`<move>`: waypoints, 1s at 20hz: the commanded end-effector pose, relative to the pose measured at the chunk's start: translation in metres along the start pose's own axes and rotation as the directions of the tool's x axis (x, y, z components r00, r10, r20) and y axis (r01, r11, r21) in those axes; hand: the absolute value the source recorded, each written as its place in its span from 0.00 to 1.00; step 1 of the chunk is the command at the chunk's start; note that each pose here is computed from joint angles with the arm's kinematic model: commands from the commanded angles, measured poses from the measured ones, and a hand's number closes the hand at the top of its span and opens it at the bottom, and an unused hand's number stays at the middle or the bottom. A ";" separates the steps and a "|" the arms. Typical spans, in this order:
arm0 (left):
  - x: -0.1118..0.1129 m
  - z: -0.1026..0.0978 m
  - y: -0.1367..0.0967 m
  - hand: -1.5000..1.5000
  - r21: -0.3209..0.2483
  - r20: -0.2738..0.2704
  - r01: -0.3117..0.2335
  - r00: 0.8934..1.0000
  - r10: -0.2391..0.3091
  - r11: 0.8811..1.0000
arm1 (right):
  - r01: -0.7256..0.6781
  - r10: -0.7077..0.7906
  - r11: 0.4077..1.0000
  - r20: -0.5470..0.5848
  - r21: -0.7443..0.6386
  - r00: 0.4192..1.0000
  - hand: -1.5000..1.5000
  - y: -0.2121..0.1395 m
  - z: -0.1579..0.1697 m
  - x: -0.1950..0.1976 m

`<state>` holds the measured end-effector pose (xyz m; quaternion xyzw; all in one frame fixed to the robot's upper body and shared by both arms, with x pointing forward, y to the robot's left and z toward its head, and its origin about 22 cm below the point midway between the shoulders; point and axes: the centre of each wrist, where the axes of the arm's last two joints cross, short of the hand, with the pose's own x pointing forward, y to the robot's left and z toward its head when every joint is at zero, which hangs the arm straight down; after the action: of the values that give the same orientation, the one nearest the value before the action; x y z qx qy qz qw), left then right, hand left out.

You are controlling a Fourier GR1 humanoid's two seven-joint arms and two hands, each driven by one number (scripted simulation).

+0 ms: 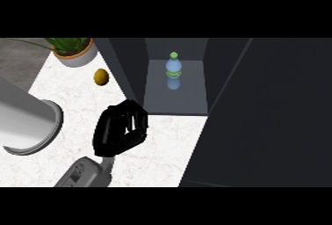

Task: Pick up the bottled water, place it into the cabinet and close the cabinet

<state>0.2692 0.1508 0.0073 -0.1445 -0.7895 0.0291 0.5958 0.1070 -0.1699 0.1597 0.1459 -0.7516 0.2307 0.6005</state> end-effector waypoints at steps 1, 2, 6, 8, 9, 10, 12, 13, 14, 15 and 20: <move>0.019 0.038 0.019 1.00 0.013 0.021 0.003 1.000 -0.003 1.000 | 0.053 -0.056 0.997 0.062 0.056 0.996 1.00 0.022 0.001 0.019; 0.019 0.054 0.030 1.00 0.017 0.008 0.015 1.000 -0.015 1.000 | 0.030 -0.035 0.998 0.069 0.064 0.997 1.00 0.016 0.002 0.024; 0.036 0.056 0.039 1.00 0.049 0.013 0.014 1.000 -0.014 0.999 | 0.050 -0.059 0.987 0.052 0.151 0.997 1.00 0.048 -0.022 0.018; 0.044 0.063 0.051 1.00 0.083 0.038 0.015 0.999 -0.018 0.996 | 0.052 -0.061 0.986 0.053 0.159 0.997 1.00 0.048 -0.024 0.022; 0.044 0.080 0.057 1.00 0.073 0.031 0.023 0.999 -0.026 0.997 | 0.073 -0.081 0.983 0.040 0.170 0.996 1.00 0.063 -0.034 0.018; 0.047 0.066 0.061 1.00 0.082 0.035 0.017 0.999 -0.020 0.996 | 0.076 -0.086 0.977 0.042 0.199 0.995 1.00 0.065 -0.042 0.025; 0.057 0.089 0.072 1.00 0.100 0.045 0.004 0.999 -0.009 0.995 | 0.079 -0.094 0.970 0.054 0.229 0.994 1.00 0.072 -0.043 0.024; 0.055 0.081 0.055 1.00 0.109 0.058 -0.002 0.998 -0.004 0.994 | 0.064 -0.081 0.967 0.059 0.248 0.995 1.00 0.088 -0.043 0.032; 0.044 0.088 0.066 1.00 0.097 0.043 0.024 0.999 -0.029 0.995 | 0.048 -0.065 0.963 0.055 0.266 0.996 1.00 0.098 -0.060 0.016; 0.050 0.093 0.077 1.00 0.101 0.045 0.010 0.999 -0.015 0.995 | -0.002 -0.019 0.961 0.075 0.278 0.997 1.00 0.097 -0.057 0.027; 0.062 0.106 0.083 1.00 0.100 0.052 0.000 0.999 -0.006 0.995 | -0.092 0.062 0.980 0.168 0.178 0.984 1.00 0.095 -0.083 0.028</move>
<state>0.1830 0.2566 0.0186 -0.1107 -0.8019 0.0678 0.5832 0.1137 -0.0952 0.1777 0.1686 -0.7548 0.3108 0.5525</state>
